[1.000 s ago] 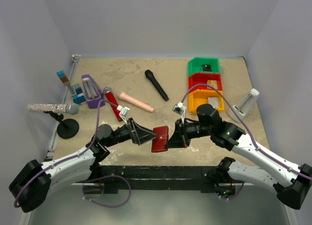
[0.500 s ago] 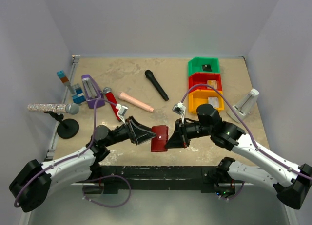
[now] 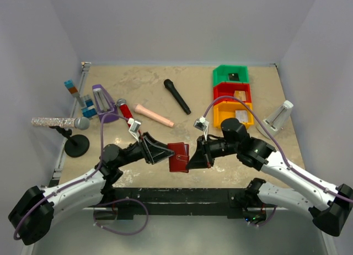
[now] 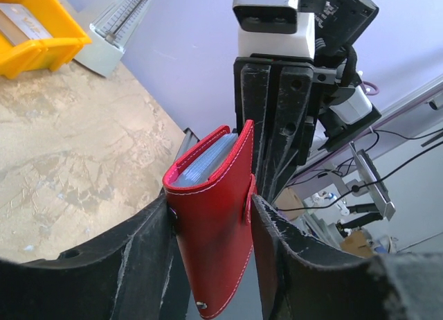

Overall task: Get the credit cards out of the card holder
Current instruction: Open the card holder at the center of the board.

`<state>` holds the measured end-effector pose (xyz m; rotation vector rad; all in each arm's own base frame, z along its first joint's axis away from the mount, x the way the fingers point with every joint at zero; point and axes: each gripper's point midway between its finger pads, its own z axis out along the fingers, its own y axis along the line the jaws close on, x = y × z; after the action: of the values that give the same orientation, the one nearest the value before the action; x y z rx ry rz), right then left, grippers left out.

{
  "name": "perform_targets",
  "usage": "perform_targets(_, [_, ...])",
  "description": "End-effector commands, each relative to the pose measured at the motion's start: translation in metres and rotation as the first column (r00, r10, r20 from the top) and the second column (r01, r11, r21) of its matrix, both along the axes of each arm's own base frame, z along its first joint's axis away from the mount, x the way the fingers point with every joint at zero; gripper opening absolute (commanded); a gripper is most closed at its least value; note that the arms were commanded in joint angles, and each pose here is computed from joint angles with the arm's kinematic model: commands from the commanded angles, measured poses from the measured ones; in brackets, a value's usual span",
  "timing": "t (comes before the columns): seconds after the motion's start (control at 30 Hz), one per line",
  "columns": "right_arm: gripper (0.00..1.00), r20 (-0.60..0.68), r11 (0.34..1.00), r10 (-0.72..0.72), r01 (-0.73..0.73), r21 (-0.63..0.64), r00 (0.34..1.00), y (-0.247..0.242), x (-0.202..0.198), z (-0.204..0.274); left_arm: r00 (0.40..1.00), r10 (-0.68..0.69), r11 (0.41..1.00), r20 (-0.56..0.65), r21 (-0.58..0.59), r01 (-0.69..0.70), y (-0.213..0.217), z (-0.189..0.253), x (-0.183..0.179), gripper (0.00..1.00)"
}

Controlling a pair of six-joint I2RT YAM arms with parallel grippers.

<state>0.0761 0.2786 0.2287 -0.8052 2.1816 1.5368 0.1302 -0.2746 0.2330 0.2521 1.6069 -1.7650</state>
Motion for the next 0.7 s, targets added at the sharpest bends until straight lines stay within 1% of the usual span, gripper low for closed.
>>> perform_targets(0.0, [0.00, 0.044, 1.000, -0.005, 0.004, 0.030, 0.999, 0.005, 0.006, 0.005, 0.997, -0.019, 0.998, 0.073, -0.063, 0.023, 0.004, 0.020, -0.009, 0.54])
perform_targets(0.1, [0.00, 0.042, 1.000, -0.005, 0.004, 0.027, 0.999, 0.005, 0.006, 0.005, 0.997, -0.022, 0.998, 0.075, -0.063, 0.026, 0.004, 0.021, -0.010, 0.58])
perform_targets(0.17, [0.00, 0.044, 1.000, -0.005, 0.004, 0.026, 0.999, 0.005, 0.007, 0.004, 0.997, -0.023, 0.998, 0.078, -0.063, 0.028, 0.004, 0.021, -0.010, 0.62])
perform_targets(0.27, [0.00, 0.041, 1.000, -0.006, 0.005, 0.026, 0.999, 0.005, 0.007, 0.003, 0.996, -0.026, 0.997, 0.080, -0.067, 0.032, 0.004, 0.023, -0.011, 0.63])
perform_targets(0.43, [0.00, 0.041, 1.000, -0.010, 0.009, 0.021, 0.999, 0.005, 0.007, 0.000, 0.997, -0.021, 0.997, 0.080, -0.075, 0.027, 0.006, 0.023, -0.011, 0.58])
perform_targets(0.67, [0.00, 0.033, 1.000, -0.010, 0.010, 0.009, 0.999, 0.005, 0.007, -0.008, 0.996, -0.006, 0.995, 0.091, -0.095, 0.015, 0.008, 0.028, -0.011, 0.53])
